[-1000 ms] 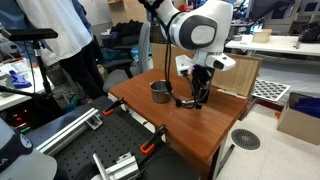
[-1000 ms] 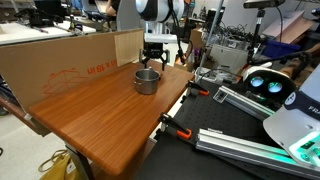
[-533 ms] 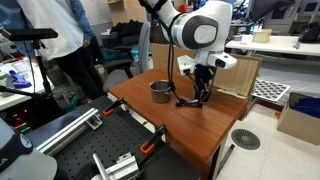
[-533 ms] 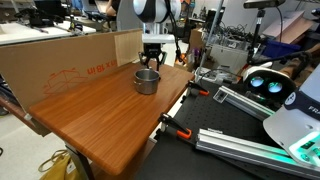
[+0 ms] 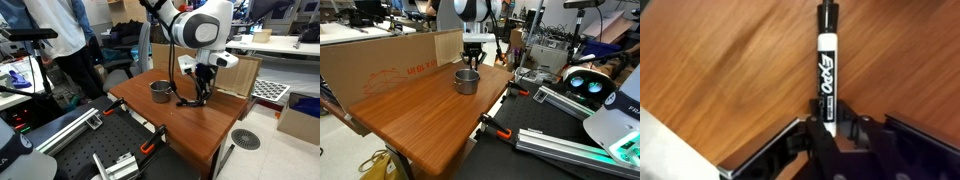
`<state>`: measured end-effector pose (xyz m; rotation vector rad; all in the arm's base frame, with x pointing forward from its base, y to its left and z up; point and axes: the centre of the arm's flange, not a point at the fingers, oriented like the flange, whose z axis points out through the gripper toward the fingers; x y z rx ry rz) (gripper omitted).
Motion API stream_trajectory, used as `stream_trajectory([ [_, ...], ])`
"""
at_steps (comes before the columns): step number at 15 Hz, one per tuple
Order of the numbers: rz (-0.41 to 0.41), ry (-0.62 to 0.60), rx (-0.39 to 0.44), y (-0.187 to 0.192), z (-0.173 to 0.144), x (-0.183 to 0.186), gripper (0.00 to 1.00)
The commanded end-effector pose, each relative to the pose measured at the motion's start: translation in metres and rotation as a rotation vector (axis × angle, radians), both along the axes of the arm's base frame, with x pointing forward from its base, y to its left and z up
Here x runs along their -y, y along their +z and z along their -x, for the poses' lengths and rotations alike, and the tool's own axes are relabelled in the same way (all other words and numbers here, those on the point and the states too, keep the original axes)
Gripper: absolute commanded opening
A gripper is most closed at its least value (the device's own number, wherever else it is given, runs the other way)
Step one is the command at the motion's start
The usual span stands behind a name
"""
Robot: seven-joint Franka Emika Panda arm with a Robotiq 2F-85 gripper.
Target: Pick up the pen from the table and put it in the silver pot.
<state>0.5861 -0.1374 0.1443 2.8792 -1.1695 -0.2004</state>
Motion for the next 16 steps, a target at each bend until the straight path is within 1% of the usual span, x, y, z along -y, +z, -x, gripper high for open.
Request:
stream_trajectory([
  [1, -0.001, 0.02, 0.036, 0.014, 0.007, -0.001, 0.06],
  [3, 0.007, 0.04, 0.069, 0.028, 0.014, -0.001, 0.06],
  [7, -0.006, 0.097, 0.133, 0.072, 0.031, 0.0, 0.06],
  [9, -0.009, 0.12, 0.151, 0.088, 0.039, -0.001, 0.06],
  [11, -0.006, 0.137, 0.143, 0.096, 0.045, -0.003, 0.06],
  [12, 0.0, 0.144, 0.136, 0.097, 0.047, -0.004, 0.5],
  [13, 0.004, 0.149, 0.127, 0.097, 0.049, -0.004, 0.51],
  [15, 0.006, 0.158, 0.119, 0.093, 0.051, -0.005, 0.64],
  [16, 0.002, 0.159, 0.109, 0.088, 0.051, -0.005, 0.72],
])
